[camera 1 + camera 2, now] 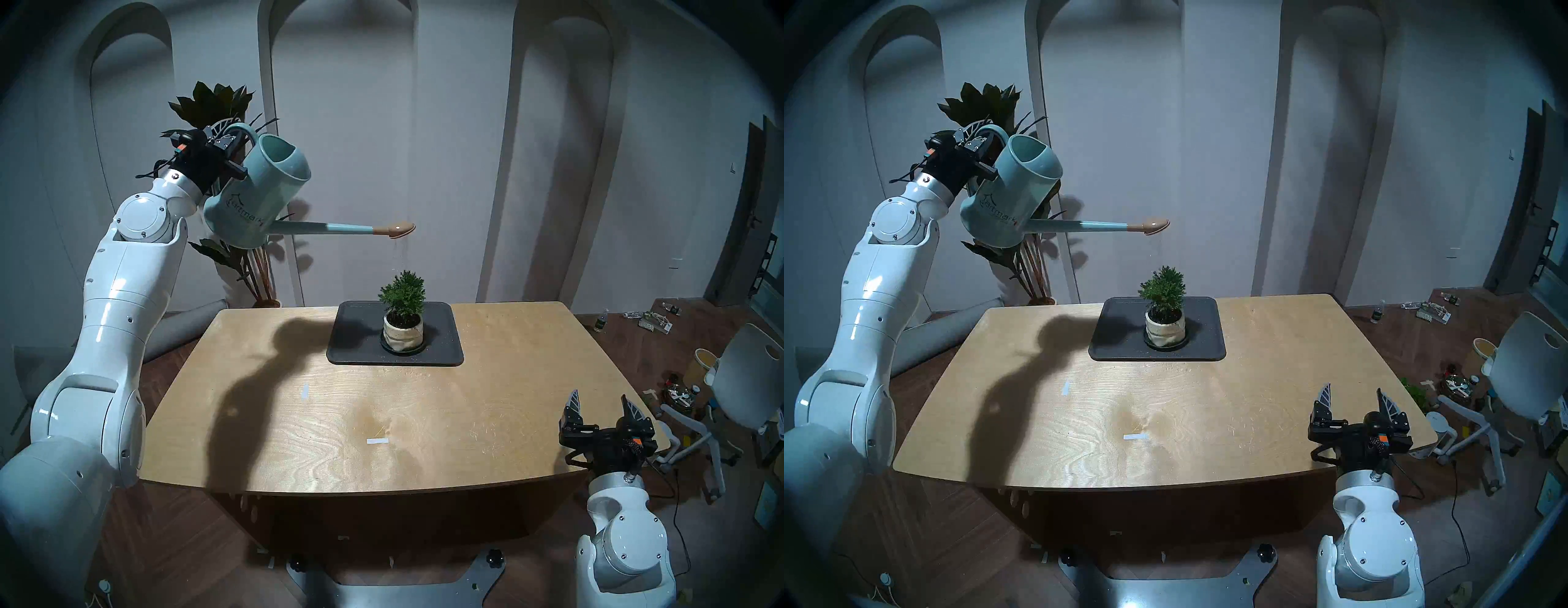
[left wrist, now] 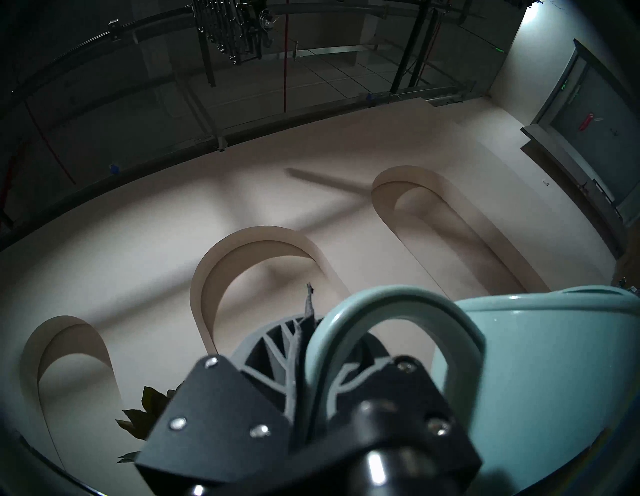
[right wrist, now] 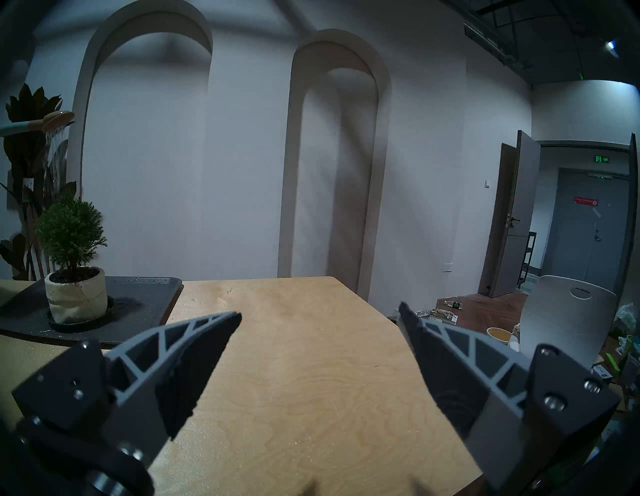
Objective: Pick up the watering can and pour water into the potted plant, then put the can down
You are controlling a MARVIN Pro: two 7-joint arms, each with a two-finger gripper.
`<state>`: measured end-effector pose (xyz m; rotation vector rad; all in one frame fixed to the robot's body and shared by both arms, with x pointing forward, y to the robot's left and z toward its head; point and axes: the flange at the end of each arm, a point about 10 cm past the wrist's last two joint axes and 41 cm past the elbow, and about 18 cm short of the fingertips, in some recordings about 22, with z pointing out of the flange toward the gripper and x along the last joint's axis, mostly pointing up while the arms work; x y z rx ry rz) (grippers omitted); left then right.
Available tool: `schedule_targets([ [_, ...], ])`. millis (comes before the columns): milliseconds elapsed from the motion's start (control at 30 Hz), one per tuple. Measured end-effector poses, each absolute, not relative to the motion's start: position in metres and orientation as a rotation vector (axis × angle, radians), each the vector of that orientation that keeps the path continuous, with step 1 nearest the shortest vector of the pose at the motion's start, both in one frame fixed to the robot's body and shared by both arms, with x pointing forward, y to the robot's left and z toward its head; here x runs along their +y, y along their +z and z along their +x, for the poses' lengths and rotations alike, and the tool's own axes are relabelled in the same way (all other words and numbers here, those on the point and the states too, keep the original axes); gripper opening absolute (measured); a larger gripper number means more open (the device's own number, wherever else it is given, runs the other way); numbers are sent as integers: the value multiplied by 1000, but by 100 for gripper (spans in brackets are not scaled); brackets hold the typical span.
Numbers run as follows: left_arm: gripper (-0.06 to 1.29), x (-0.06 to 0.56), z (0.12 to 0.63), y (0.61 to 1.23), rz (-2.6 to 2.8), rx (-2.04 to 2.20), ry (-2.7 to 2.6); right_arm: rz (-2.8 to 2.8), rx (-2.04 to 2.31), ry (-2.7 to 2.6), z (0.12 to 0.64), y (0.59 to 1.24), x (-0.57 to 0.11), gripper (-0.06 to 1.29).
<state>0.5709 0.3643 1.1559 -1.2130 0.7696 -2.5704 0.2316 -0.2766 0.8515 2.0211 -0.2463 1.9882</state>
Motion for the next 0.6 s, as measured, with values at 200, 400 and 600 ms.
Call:
schedule_targets([
  [200,9,352,573,1160,-1190,814,-2593,2021,-246,1988,232,851,-277,123],
  [400,9,345,577,1164,-1172,820,-2617,2021,-246,1989,232,852,-276,123],
  [600,9,343,581,1164,-1167,820,-2625,2021,-246,1989,232,852,-276,123],
])
